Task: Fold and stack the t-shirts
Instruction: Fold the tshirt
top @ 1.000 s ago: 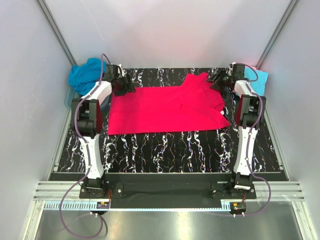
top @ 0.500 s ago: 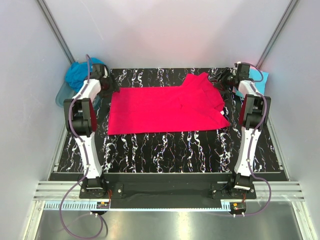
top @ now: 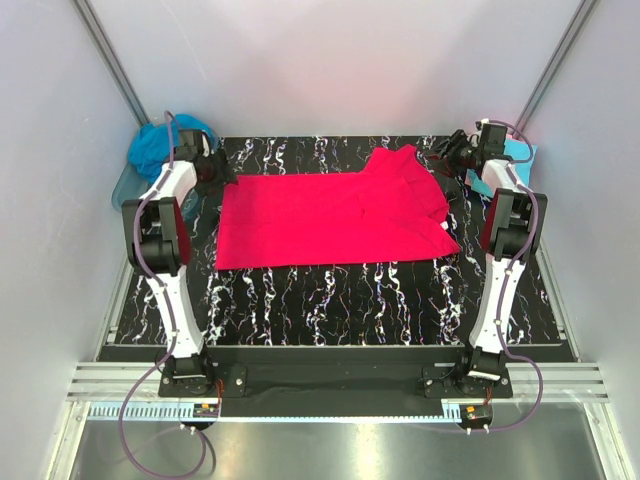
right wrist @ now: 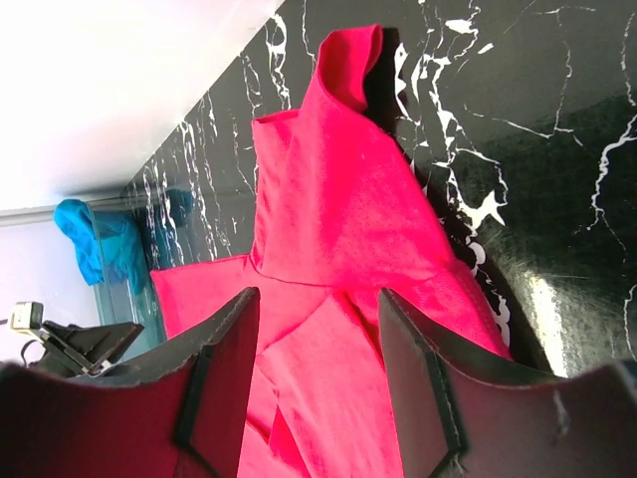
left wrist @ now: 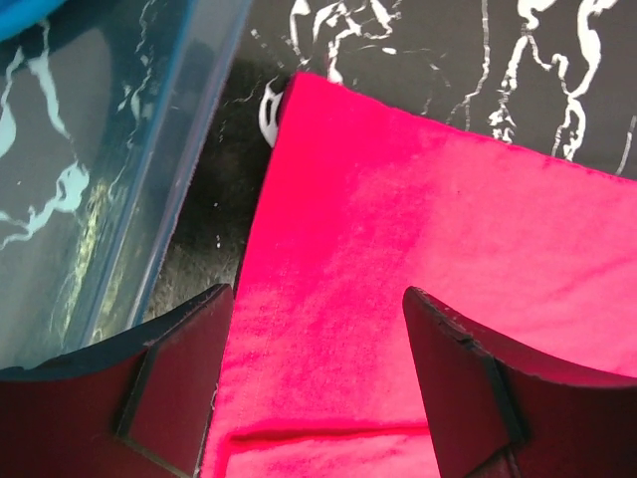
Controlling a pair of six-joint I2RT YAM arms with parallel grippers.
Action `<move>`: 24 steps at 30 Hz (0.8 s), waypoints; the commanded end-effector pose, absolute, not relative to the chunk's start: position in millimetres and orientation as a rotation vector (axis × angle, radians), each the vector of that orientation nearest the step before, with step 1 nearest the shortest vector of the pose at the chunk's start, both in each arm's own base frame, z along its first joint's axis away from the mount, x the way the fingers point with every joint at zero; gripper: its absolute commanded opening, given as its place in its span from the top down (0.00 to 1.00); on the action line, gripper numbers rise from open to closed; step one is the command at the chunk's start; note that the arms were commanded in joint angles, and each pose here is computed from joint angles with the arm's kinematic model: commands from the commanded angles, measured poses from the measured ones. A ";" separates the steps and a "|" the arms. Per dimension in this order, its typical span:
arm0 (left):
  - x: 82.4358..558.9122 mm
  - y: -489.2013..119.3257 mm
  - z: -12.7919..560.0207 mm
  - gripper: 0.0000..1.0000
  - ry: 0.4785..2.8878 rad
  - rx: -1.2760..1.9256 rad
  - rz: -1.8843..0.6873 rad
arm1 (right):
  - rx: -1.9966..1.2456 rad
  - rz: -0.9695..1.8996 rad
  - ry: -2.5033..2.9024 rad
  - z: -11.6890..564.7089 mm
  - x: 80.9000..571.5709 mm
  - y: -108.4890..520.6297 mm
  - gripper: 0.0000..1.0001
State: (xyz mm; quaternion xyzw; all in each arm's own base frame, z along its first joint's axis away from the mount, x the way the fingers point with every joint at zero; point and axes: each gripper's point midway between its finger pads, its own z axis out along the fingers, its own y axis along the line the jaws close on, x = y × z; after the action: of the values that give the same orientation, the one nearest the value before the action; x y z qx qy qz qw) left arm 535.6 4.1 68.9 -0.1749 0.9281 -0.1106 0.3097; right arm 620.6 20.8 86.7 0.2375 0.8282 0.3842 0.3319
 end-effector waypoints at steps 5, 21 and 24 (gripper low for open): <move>568.4 19.5 73.9 0.22 2.417 -0.348 -0.260 | 0.530 1.056 2.075 130.8 626.5 26.4 0.42; 584.4 15.6 48.3 0.22 2.499 -0.316 -0.232 | 0.566 1.105 2.041 115.7 643.1 25.9 0.42; 568.7 8.7 31.9 0.22 2.583 -0.290 -0.177 | 0.570 1.154 2.025 117.9 642.4 30.1 0.42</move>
State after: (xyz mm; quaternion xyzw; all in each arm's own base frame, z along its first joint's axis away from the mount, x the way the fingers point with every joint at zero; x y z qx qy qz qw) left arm 582.3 -10.0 53.5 -0.1117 0.9394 -0.1235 0.2998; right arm 632.7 25.4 89.7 0.2436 0.8080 0.4164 0.3382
